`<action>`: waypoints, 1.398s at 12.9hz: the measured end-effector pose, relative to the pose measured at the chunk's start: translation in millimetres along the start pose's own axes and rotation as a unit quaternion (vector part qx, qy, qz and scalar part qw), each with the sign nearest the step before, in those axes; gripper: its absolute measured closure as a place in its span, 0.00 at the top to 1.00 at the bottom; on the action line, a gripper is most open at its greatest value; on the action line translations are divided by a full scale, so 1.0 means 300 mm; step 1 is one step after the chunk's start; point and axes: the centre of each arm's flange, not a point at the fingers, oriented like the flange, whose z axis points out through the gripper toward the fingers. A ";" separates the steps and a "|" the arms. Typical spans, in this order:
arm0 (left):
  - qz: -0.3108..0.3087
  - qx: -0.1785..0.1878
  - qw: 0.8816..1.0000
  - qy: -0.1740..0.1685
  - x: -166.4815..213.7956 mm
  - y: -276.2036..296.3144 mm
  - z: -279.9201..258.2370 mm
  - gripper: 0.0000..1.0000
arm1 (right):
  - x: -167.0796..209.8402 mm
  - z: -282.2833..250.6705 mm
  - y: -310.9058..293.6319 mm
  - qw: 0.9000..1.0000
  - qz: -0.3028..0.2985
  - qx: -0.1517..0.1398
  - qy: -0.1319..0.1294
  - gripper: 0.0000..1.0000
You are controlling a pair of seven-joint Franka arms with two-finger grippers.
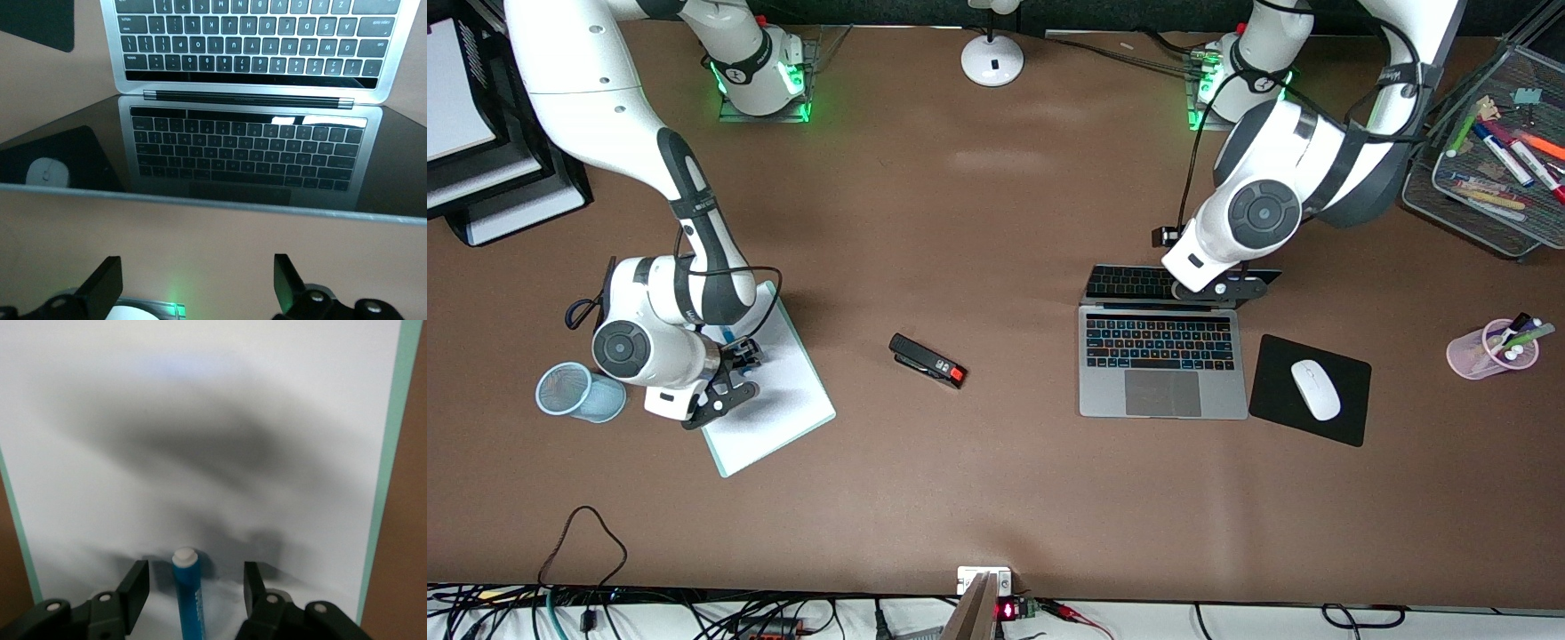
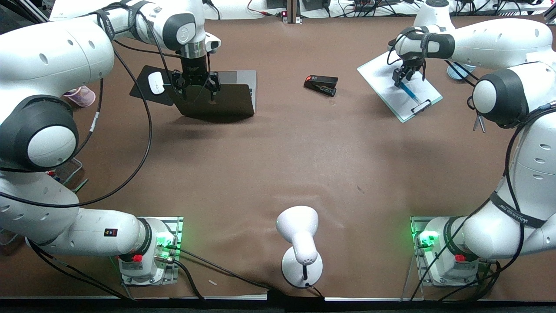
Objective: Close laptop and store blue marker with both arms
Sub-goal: 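Grasp the blue marker with the right gripper while the left gripper reaches the laptop lid, then push the laptop lid shut with the left gripper while the right gripper lifts the marker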
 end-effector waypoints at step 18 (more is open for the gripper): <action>-0.001 -0.051 0.998 0.043 0.182 0.046 -0.023 1.00 | 0.010 -0.012 0.002 1.000 0.005 0.004 0.008 0.47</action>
